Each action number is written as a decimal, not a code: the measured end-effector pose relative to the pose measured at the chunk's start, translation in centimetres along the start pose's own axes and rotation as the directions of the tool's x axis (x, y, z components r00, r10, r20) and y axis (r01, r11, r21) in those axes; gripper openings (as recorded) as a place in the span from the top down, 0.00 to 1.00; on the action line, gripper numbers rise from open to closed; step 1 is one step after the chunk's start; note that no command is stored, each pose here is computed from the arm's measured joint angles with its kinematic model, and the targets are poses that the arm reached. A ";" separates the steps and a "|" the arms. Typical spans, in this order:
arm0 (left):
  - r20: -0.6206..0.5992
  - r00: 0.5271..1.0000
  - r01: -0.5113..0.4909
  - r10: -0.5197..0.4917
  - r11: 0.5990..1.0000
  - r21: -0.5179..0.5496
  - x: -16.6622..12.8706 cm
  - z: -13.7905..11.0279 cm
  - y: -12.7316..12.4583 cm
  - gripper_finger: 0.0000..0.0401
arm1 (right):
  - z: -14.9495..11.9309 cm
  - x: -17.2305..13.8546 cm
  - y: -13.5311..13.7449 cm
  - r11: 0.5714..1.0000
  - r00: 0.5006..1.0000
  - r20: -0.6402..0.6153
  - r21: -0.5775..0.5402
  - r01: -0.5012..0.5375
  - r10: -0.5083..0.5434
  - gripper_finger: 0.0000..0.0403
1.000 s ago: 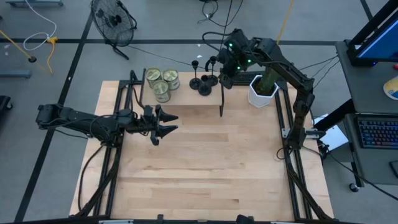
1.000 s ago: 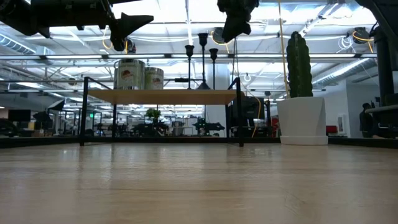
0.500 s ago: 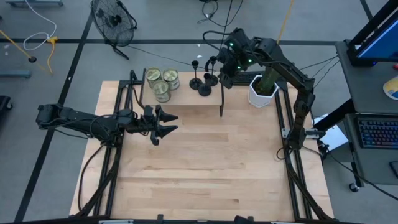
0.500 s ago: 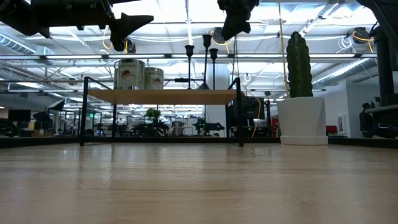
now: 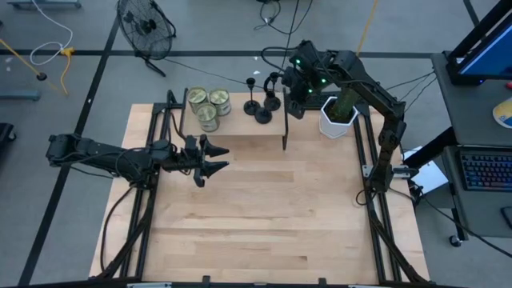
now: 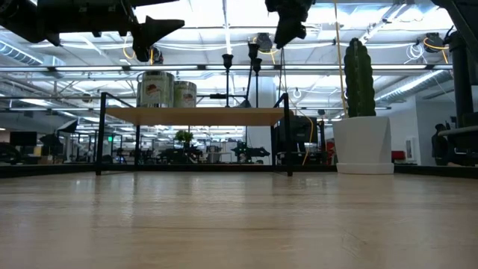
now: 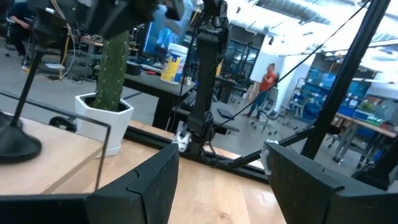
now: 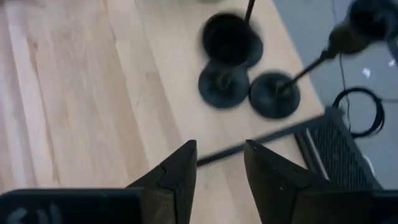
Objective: Pick & Place candle stick holders
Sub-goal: Put the black candle holder on the shelf
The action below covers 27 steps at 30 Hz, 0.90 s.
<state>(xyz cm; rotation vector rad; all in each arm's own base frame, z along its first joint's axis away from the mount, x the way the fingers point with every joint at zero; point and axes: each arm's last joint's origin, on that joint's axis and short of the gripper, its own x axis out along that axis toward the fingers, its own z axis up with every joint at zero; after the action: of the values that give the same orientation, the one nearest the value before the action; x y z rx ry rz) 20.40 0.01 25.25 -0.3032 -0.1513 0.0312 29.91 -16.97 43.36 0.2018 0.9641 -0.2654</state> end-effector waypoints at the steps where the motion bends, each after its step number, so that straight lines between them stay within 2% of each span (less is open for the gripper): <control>1: -0.005 1.000 -0.006 0.006 1.000 0.003 0.0 0.0 0.1 0.40 | -0.2 0.0 0.1 1.000 1.000 -0.019 0.000 -0.004 0.004 0.68; 5: -0.009 0.999 -0.038 0.038 0.999 0.000 0.0 0.0 0.7 0.40 | -0.6 0.1 0.4 1.000 0.998 -0.066 0.003 -0.014 0.014 0.68; 10: -0.029 0.999 -0.032 0.031 0.999 -0.025 0.0 0.2 1.8 0.40 | -0.7 1.1 0.8 1.000 0.999 -0.050 0.010 -0.018 0.019 0.68; 13: -0.049 0.999 -0.008 0.006 0.999 -0.043 -0.1 0.3 2.6 0.40 | -1.1 1.9 1.3 1.000 1.000 0.001 0.023 -0.020 0.020 0.68; 16: -0.057 0.998 0.015 -0.017 0.999 -0.042 -0.2 0.6 3.5 0.40 | -2.6 2.9 1.7 0.999 0.999 0.025 0.042 -0.023 0.022 0.68; 19: -0.056 0.998 0.006 -0.009 0.998 -0.055 -0.3 1.0 4.4 0.40 | -4.2 3.7 2.0 0.998 0.991 0.130 0.065 -0.025 0.016 0.68; 21: -0.052 0.999 -0.008 0.005 0.998 -0.057 -0.5 1.2 5.0 0.40 | -5.1 4.1 2.3 0.998 0.966 0.259 0.057 -0.032 0.016 0.68; 23: -0.049 0.999 -0.020 0.017 0.998 -0.056 -0.6 1.3 5.4 0.40 | -5.9 4.8 2.5 0.999 0.914 0.406 0.030 -0.027 0.012 0.68; 27: -0.041 0.998 -0.046 0.043 0.996 -0.077 -0.7 1.5 6.1 0.40 | -8.0 6.9 2.5 1.000 0.808 0.589 -0.014 -0.001 0.009 0.68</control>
<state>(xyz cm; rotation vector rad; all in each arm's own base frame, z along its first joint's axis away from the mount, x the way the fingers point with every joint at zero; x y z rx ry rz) 19.40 6.22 24.76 -0.3849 -0.1073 0.0639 28.16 -13.26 33.35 0.0967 0.3410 -0.2937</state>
